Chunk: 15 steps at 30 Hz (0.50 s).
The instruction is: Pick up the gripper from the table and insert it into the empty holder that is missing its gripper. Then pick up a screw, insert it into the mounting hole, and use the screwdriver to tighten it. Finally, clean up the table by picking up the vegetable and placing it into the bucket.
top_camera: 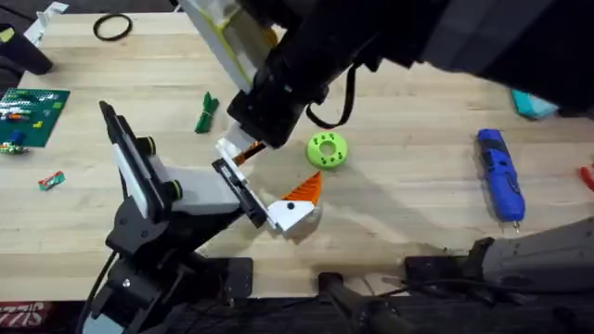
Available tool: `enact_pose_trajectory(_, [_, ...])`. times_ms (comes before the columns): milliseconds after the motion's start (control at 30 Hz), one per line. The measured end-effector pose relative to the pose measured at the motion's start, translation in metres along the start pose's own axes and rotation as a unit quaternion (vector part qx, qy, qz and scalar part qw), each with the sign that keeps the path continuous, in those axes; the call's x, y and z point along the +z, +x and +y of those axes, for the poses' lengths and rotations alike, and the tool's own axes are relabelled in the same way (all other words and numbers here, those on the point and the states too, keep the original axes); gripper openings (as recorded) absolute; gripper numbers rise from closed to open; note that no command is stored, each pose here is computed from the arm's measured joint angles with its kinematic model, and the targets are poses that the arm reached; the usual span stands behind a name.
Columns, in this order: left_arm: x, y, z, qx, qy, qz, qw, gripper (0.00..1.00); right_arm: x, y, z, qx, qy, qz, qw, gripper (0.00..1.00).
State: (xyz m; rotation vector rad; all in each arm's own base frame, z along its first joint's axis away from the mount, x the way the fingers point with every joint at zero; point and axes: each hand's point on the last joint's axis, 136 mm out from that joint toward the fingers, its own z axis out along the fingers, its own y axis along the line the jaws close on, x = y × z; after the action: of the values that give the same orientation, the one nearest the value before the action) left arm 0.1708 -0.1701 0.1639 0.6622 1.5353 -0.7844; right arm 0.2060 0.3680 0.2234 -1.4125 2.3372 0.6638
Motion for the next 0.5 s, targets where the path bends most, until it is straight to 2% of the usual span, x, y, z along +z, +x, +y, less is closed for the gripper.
enact_pose_trajectory(500, [0.0000,0.0003,0.0009,-0.008,-0.003,0.000,1.000,0.986,0.0115,0.0006,-0.0029,0.002,-0.001,0.010,1.000,0.004])
